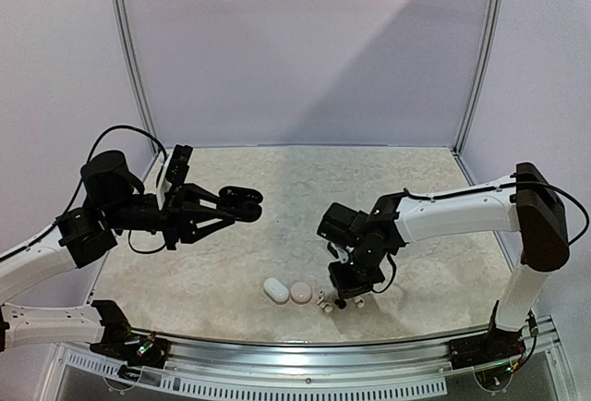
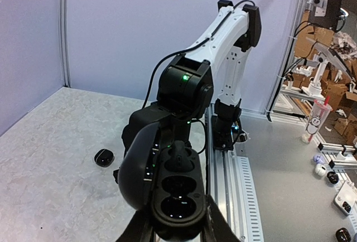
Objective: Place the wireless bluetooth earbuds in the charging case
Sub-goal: Pick up the left earbud from the corner of the board.
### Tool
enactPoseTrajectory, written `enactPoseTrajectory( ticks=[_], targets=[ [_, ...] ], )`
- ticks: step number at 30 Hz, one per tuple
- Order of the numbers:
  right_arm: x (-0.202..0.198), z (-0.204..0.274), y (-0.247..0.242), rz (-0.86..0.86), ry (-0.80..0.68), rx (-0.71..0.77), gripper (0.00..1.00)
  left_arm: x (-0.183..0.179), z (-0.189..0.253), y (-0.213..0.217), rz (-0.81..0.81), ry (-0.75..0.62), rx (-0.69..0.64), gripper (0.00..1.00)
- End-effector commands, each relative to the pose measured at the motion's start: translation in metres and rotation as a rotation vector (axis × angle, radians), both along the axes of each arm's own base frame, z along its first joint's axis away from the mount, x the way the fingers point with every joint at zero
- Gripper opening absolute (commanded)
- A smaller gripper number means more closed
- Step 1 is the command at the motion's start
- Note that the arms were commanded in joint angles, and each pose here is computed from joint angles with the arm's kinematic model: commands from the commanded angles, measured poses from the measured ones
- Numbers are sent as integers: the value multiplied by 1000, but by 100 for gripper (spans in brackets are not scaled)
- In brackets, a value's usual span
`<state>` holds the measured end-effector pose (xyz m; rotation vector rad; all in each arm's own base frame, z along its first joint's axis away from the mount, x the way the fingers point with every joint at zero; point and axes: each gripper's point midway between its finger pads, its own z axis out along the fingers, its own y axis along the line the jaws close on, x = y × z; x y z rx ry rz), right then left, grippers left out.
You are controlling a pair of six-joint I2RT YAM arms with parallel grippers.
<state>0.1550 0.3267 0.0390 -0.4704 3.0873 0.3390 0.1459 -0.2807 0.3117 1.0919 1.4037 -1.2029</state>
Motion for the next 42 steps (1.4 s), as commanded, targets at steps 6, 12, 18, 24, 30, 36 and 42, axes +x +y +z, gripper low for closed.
enactPoseTrajectory(
  ticks=[6,12,18,24,30,36,42],
  targets=[
    [-4,-18,-4,-1,21,-25,14,3,-5,3,19,8,3,0],
    [-5,-24,-2,19,30,-22,15,4,-5,3,20,7,4,0],
    [-5,-25,1,26,30,-14,16,4,-5,3,20,6,4,0],
    [-10,-31,1,29,52,-12,17,4,-5,3,20,6,6,0],
    [-13,-34,3,31,60,-14,20,3,-6,3,18,6,6,0],
    [-11,-33,2,31,48,-23,13,3,-5,4,17,6,5,0],
    [-4,-15,5,41,10,-24,8,2,-6,4,16,8,7,0]
  ],
)
